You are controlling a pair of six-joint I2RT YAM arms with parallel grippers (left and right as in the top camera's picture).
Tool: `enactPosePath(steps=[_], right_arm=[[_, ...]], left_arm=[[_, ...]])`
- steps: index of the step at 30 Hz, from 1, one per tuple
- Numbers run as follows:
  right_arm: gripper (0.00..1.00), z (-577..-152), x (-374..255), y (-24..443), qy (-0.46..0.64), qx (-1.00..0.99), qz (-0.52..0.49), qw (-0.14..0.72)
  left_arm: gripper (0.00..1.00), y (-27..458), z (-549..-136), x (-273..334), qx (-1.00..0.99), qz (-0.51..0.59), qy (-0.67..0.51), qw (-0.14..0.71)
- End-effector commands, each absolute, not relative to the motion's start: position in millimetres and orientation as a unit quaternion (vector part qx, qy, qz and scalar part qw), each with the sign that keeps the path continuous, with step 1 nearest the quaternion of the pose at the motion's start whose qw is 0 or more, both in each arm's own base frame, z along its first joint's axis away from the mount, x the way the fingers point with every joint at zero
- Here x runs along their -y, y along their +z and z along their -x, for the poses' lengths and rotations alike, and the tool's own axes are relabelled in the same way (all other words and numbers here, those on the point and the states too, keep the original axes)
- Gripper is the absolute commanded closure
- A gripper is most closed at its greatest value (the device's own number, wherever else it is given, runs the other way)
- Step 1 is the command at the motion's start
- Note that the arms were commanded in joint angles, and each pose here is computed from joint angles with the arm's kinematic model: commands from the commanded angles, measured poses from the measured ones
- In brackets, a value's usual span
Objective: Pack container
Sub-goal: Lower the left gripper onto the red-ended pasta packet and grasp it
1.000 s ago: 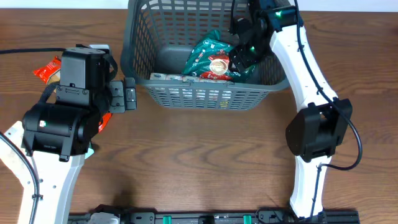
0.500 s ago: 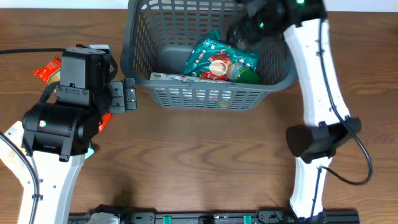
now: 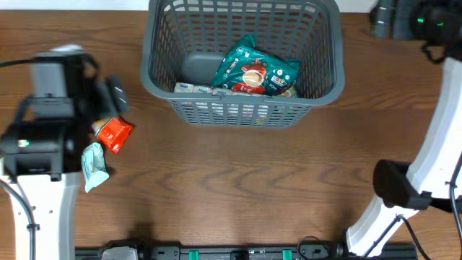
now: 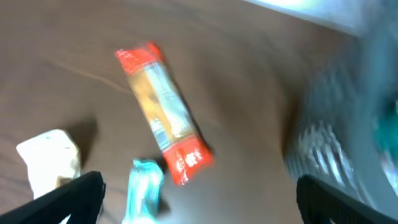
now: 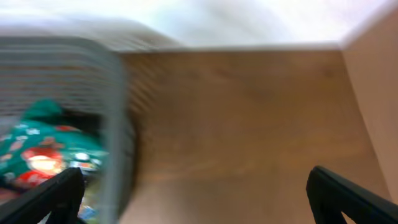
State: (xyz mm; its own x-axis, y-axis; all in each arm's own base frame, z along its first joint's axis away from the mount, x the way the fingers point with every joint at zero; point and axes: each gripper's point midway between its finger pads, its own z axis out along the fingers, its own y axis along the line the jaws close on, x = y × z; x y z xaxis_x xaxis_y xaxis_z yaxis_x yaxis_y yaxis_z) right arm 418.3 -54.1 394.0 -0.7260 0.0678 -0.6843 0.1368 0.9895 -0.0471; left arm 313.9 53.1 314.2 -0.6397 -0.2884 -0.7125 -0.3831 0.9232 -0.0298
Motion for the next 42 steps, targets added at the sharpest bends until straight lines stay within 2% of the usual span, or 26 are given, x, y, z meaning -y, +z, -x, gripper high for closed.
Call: enactPosePath(steps=[1,5,10,17,31,42], right_arm=[[0.01,-415,79,379,-0.029,-0.933,-0.111,0.342],[0.01,-412,96,377,-0.027,-0.932,-0.129,0.338],[0.01,-413,99,377,-0.035,-0.932,-0.117,0.340],[0.01,-414,99,378,-0.037,-0.932,-0.111,0.343],[0.01,-413,99,377,-0.039,-0.933,-0.110,0.339],[0.01,-411,99,376,-0.038,-0.935,-0.111,0.335]], left_arm=[[0.01,333,-320,-98,-0.855,0.293,0.073,0.422],[0.01,327,-338,-142,-0.814,0.380,0.074,0.433],[0.01,267,-360,-172,-0.823,0.431,0.082,0.360],[0.01,171,-386,-176,-0.866,0.430,0.078,0.244],[0.01,52,-391,-178,-0.895,0.427,0.071,0.112],[0.02,14,-409,-178,-0.909,0.397,0.052,0.111]])
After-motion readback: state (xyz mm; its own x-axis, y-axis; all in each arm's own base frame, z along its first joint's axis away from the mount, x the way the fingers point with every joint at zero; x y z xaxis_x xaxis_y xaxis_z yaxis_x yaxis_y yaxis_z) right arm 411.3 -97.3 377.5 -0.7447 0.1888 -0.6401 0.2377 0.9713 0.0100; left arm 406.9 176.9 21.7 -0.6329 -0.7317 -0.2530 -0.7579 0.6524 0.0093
